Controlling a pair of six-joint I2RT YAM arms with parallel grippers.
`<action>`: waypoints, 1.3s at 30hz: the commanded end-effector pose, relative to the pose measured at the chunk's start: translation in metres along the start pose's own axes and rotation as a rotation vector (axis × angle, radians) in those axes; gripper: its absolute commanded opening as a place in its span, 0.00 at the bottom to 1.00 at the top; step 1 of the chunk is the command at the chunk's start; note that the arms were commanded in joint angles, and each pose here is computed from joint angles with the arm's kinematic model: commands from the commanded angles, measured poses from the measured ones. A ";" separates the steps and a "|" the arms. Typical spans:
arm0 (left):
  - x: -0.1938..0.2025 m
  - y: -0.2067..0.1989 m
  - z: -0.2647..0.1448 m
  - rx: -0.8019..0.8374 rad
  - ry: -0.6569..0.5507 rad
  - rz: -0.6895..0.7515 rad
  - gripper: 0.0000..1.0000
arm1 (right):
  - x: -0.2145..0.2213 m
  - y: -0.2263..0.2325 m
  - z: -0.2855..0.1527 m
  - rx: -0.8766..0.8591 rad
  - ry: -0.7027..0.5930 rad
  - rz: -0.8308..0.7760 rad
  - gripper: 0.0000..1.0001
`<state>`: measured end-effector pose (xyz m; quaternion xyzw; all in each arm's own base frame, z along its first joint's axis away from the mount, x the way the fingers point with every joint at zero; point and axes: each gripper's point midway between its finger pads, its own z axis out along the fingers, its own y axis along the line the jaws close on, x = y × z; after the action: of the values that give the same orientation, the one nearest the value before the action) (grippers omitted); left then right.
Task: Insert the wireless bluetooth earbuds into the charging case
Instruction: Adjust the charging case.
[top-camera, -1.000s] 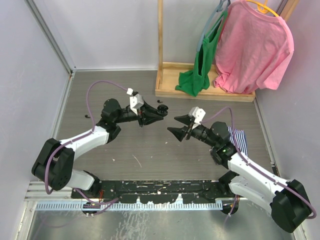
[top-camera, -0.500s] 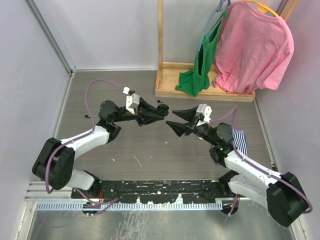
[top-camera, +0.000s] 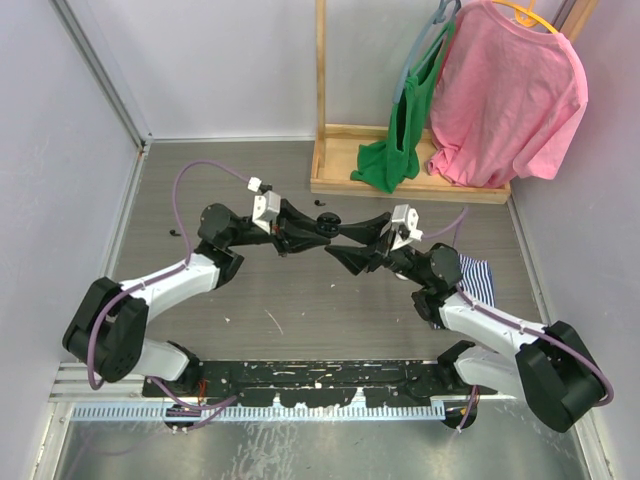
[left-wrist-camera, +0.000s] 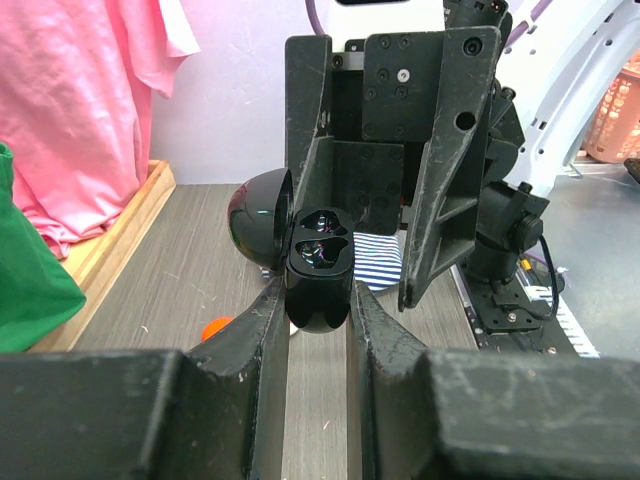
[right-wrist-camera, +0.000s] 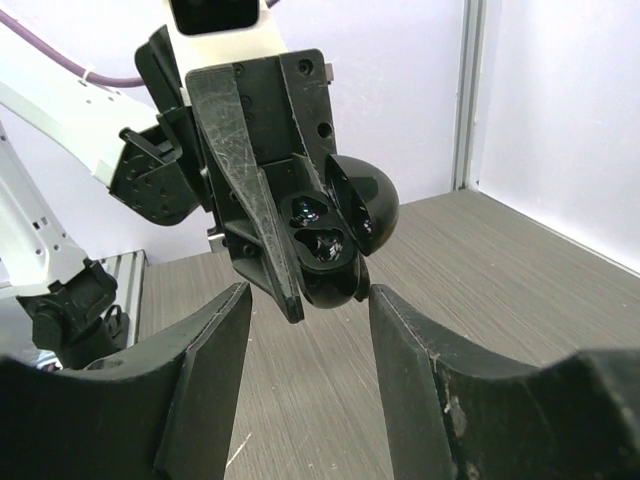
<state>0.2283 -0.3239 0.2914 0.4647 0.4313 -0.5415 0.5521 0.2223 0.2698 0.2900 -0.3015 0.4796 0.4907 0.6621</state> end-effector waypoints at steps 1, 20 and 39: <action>-0.023 -0.009 -0.001 0.013 -0.051 0.092 0.01 | -0.042 0.014 0.005 -0.067 -0.121 -0.066 0.56; -0.029 -0.023 0.002 0.038 -0.059 0.106 0.01 | -0.047 0.025 0.013 -0.161 -0.133 0.017 0.40; -0.048 -0.028 0.004 0.003 -0.127 0.083 0.01 | -0.040 0.032 0.012 -0.216 -0.140 0.057 0.43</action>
<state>0.2066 -0.3235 0.3031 0.4555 0.4241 -0.5559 0.5511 0.2044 0.2760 0.3163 -0.3062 0.4217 0.5673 0.6377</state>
